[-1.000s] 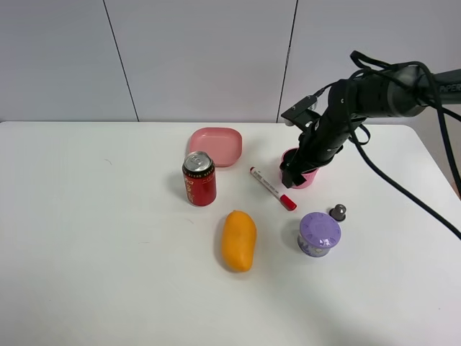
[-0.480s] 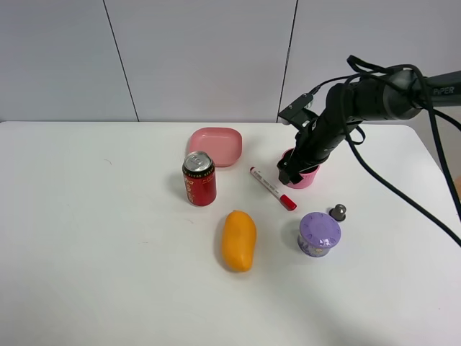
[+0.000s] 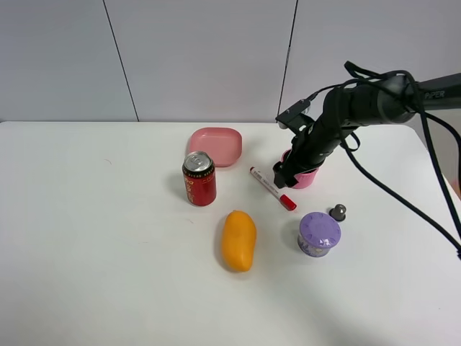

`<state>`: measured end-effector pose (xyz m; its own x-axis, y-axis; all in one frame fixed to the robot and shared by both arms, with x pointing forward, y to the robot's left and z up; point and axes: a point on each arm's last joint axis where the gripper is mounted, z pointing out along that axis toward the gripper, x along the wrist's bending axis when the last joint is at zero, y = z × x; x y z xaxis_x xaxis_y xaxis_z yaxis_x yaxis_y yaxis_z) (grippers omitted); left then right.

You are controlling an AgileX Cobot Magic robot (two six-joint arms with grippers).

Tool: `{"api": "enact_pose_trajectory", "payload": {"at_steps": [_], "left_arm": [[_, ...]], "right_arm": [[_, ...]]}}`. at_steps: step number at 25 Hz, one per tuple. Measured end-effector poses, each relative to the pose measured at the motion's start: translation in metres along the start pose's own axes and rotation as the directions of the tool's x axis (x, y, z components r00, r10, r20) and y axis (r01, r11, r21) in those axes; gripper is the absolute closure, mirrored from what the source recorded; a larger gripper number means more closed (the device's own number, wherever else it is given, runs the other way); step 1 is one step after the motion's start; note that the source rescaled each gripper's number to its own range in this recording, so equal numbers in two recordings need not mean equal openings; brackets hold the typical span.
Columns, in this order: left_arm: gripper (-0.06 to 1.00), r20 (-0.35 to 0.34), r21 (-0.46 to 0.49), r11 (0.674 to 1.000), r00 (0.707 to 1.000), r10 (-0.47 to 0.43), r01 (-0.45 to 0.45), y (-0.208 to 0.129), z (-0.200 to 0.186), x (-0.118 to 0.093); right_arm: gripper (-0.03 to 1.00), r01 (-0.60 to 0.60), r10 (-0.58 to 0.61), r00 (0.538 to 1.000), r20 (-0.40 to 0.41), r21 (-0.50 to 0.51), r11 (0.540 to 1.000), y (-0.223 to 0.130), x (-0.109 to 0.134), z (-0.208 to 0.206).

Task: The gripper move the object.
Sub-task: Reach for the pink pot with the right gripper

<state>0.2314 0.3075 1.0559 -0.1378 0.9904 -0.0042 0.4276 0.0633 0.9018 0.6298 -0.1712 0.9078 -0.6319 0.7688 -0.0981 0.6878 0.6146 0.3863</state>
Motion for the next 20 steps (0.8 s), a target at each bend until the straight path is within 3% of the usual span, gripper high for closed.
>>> {"api": "enact_pose_trajectory", "payload": {"at_steps": [20], "left_arm": [[-0.06, 0.000, 0.000, 1.000, 1.000, 0.000, 0.000, 0.0000, 0.0000, 0.0000]], "right_arm": [[0.13, -0.003, 0.003, 1.000, 0.022, -0.034, 0.999, 0.0007, -0.0019, 0.0127]]}}
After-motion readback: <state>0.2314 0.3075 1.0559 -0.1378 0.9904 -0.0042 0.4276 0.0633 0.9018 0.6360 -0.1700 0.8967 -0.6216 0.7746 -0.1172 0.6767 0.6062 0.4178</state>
